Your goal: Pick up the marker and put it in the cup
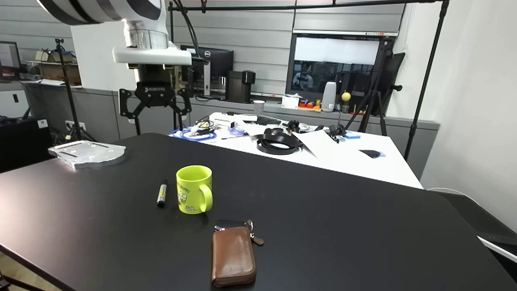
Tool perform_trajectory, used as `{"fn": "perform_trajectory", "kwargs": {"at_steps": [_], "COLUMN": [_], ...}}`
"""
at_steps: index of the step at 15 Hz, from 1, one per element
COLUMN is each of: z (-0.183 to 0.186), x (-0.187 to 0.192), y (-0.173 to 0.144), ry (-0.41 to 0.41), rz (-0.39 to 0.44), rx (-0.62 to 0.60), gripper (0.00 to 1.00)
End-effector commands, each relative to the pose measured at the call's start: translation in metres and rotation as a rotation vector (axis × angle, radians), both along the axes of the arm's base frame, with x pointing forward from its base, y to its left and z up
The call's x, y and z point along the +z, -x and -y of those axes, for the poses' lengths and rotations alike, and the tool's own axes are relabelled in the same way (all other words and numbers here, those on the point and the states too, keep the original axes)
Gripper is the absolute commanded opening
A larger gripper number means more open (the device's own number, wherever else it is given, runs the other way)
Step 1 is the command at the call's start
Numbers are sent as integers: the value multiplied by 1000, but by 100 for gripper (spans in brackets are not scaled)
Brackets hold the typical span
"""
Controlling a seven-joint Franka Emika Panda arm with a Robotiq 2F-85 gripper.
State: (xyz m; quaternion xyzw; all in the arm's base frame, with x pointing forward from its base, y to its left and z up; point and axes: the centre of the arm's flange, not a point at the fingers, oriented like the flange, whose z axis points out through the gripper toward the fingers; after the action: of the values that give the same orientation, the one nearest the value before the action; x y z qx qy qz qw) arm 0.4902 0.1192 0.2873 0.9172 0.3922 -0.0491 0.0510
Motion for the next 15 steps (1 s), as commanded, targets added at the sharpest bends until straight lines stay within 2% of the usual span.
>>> {"fn": "perform_trajectory", "kwargs": {"at_steps": [1,4,7,11,15], "z": [-6,-13,-18,-20,-22], "x": [-5,-23,-45,-79,-109], "y": [-1,-8,-8,-4,0], "ry": [33,16,-34,-76,-91], "rz": [92,203,242,199,117], "rx": [-22,-104,-222,-294,-307], "gripper": [100,100,100,100,100]}}
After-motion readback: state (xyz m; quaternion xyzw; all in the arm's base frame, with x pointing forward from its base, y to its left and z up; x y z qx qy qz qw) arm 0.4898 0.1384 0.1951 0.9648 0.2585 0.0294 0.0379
